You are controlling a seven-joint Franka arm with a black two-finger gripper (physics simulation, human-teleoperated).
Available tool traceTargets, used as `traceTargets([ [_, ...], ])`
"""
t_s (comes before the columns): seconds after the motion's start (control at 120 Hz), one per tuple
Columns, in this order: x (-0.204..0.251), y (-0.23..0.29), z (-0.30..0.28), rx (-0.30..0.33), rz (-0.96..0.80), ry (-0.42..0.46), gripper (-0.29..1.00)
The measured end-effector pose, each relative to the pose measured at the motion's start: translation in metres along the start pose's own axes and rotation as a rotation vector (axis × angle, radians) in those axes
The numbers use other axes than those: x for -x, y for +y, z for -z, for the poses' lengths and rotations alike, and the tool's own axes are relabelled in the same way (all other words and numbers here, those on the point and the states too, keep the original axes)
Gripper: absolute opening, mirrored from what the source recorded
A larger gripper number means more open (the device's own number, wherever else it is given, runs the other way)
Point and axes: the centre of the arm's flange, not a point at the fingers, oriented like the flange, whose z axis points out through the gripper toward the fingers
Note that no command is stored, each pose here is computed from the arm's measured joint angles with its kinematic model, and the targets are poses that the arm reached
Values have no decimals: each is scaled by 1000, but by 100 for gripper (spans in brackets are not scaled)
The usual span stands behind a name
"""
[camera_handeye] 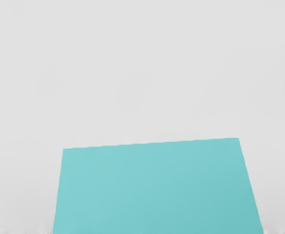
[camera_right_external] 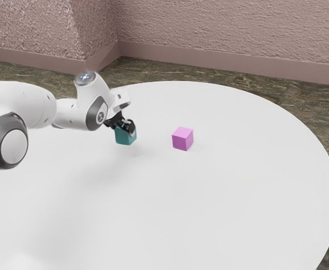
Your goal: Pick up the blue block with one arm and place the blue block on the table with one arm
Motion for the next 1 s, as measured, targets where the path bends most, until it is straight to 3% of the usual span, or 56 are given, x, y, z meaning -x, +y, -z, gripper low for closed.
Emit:
traceTargets([
  [0.317, 17, -10, -33, 5, 47, -44, 27],
  [0.633, 12, -5, -22, 21, 46, -32, 59],
  [0.7, -8, 9, 26, 25, 18, 14, 62],
  [0.808, -33, 28, 168, 33, -15, 78, 65],
  [0.925, -23, 35, 321, 46, -23, 68, 67],
  [1.0, 9, 40, 367, 57, -14, -2, 68],
])
